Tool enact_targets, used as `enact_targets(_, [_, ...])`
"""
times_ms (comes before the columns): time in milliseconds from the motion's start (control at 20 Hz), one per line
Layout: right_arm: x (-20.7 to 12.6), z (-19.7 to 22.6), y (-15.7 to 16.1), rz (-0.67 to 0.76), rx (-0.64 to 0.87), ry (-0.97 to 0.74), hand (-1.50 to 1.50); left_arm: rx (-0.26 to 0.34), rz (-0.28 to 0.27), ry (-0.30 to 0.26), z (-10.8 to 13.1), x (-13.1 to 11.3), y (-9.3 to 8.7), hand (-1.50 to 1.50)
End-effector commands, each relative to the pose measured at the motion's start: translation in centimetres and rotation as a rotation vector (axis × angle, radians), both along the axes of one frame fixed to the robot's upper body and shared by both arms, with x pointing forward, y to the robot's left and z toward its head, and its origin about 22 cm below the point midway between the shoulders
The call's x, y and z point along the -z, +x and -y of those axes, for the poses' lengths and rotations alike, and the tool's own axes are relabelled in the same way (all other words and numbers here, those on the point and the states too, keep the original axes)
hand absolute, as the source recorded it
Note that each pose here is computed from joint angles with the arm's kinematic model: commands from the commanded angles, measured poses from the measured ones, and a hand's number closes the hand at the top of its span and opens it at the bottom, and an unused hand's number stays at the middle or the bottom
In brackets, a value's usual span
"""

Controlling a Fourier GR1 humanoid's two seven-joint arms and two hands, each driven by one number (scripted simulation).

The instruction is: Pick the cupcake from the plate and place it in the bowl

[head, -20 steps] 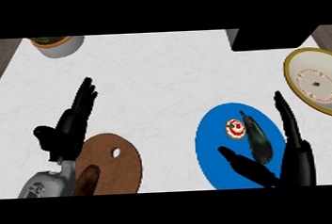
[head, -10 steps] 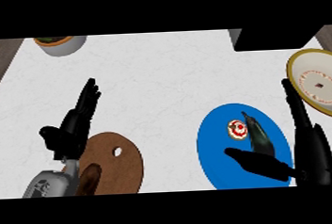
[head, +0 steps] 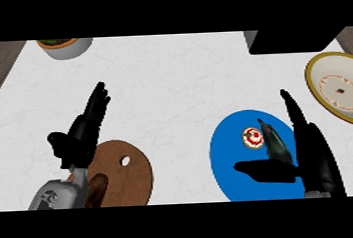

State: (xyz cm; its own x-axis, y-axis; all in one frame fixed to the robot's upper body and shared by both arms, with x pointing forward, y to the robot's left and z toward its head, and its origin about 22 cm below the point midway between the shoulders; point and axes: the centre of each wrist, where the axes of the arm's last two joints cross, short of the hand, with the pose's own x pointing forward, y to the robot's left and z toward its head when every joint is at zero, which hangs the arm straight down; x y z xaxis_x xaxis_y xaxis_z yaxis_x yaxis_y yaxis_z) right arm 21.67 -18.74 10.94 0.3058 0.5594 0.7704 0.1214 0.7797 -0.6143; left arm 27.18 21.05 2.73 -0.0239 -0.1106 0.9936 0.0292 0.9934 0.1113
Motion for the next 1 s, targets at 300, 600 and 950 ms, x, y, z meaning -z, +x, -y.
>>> enact_targets(300, [2.0,1.5,-0.2,0.016,-0.032,0.078,-1.5,-0.013,0.005,0.0,-1.8,-2.1,1.0,0.0])
enact_targets(600, [3.0,1.9,-0.4,0.079,-0.045,0.141,-1.5,-0.001,-0.009,-0.01,-1.3,0.8,-0.1,0.0])
enact_targets(950, [3.3,3.3,-0.9,0.066,-0.055,0.239,-1.5,-0.008,-0.004,0.012,-0.5,0.8,-0.8,0.0])
